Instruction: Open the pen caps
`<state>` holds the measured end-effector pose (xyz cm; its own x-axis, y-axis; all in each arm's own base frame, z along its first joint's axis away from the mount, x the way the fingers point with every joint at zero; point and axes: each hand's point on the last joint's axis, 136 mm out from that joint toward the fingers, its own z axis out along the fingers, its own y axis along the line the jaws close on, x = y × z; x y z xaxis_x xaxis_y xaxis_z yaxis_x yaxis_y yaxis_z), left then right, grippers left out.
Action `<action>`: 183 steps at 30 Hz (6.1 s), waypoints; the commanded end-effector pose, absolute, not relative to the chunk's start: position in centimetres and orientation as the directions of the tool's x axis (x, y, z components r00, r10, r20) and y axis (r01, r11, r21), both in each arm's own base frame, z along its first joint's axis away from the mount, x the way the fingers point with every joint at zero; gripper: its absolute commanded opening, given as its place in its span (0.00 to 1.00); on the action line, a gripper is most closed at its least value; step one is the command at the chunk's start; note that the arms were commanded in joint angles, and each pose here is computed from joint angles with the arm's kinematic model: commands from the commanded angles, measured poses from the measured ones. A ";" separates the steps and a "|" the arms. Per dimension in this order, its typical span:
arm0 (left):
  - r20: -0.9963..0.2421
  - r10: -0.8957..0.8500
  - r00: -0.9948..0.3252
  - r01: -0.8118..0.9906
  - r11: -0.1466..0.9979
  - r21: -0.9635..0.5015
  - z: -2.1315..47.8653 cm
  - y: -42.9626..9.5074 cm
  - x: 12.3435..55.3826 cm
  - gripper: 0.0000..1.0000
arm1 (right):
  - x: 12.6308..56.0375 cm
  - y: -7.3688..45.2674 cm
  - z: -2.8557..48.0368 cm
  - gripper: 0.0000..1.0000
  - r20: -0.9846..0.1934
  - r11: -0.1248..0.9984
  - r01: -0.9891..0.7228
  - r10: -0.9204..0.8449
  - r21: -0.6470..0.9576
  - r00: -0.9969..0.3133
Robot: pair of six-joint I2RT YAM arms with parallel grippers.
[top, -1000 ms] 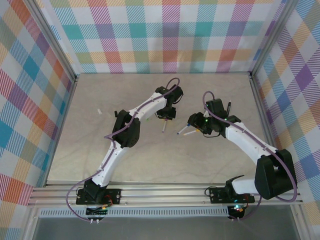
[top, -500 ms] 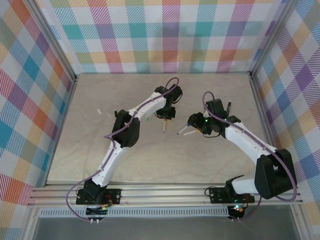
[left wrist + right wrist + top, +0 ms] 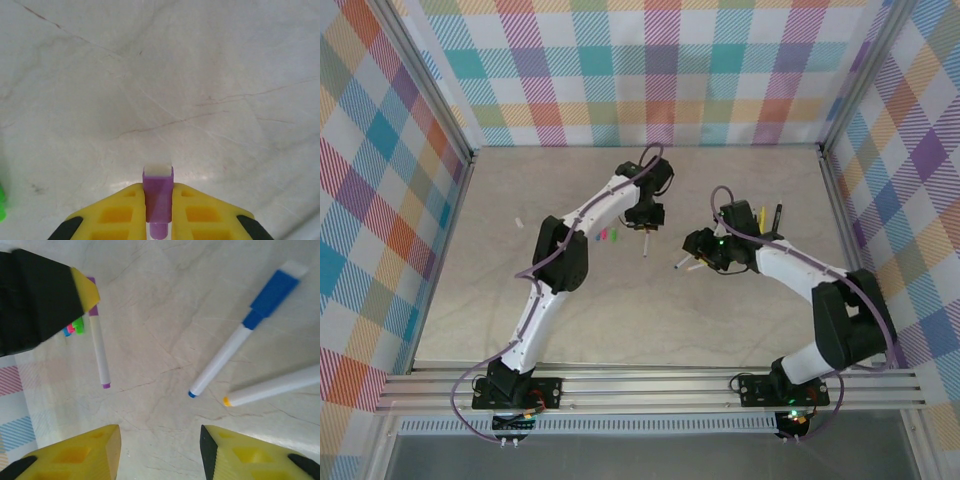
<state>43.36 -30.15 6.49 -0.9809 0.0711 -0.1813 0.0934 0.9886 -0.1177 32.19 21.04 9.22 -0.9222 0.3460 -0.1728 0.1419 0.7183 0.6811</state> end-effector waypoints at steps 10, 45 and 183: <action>-0.201 0.008 -0.979 0.068 0.953 -0.294 12.4 -31.3 41.9 0.12 | 34.5 29.0 11.9 0.58 -0.202 0.525 -0.046 0.245 0.850 -0.948; -0.213 -0.052 -0.976 0.020 0.947 -0.322 12.6 -30.5 40.9 0.36 | 34.8 32.5 12.8 0.00 -0.231 0.453 -0.134 0.165 0.882 -0.959; -0.250 0.602 -0.759 0.619 0.785 0.012 0.1 -42.6 37.7 0.23 | 31.8 11.7 15.2 0.41 -0.387 0.904 0.152 0.316 0.399 -0.866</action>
<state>39.10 -43.76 2.78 -0.7481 0.5706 -0.3386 0.6166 0.7864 -0.0370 31.52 11.32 15.69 -0.8626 0.3060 -0.4028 0.1508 0.9157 0.3726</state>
